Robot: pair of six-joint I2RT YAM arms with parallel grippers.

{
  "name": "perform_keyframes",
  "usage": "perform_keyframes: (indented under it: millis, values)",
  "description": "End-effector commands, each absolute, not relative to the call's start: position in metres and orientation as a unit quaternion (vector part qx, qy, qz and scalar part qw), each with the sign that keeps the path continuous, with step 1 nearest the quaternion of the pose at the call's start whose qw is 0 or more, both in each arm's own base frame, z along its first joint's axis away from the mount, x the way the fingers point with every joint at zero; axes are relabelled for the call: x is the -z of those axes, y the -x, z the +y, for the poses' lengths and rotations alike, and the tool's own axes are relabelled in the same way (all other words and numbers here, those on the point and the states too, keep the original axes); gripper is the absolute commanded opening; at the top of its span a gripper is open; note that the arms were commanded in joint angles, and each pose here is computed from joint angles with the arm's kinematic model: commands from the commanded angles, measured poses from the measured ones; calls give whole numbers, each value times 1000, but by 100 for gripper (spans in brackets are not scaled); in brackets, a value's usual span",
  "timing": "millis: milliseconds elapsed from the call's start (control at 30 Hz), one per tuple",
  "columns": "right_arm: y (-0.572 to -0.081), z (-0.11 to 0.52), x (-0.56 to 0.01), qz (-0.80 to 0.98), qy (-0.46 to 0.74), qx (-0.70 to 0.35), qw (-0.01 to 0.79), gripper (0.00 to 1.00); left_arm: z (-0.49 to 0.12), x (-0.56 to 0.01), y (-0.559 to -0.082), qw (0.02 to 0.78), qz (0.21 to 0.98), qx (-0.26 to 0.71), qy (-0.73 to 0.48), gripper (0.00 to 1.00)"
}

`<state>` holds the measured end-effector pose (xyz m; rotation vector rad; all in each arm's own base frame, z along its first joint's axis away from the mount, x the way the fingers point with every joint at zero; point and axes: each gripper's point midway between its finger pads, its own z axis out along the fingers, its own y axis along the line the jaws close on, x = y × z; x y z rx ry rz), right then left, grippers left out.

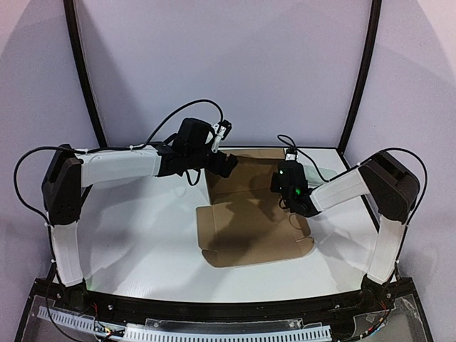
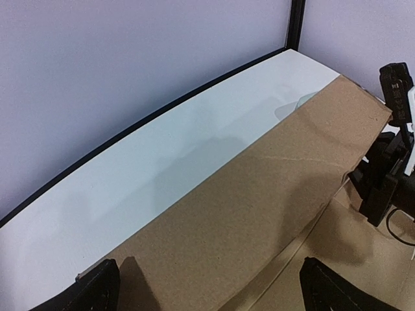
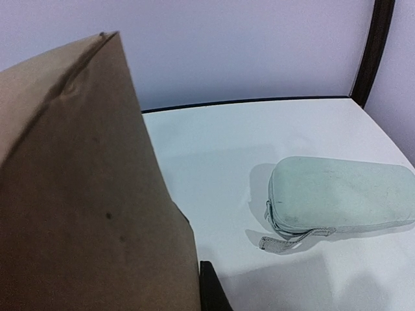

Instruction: Fold the paper box

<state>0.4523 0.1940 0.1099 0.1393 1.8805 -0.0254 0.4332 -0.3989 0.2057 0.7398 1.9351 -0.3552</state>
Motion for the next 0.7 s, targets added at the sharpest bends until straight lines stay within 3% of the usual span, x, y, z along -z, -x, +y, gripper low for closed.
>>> perform_keyframes:
  millis: [0,133,433,667]
  values:
    - [-433,154,-60,842,-4,125,524,0,-399,-162,-411,420,832,143,-334,99]
    - [-433,182,-85,841,30,32,540,0,-400,-193,-413,438,824,148,-329,99]
    - [-429,182,-127,848,6,-45,528,0,-366,-293,-399,509,801,157,-272,99]
    - [-431,179,-150,855,-14,-76,513,0,-338,-319,-372,521,799,175,-243,99]
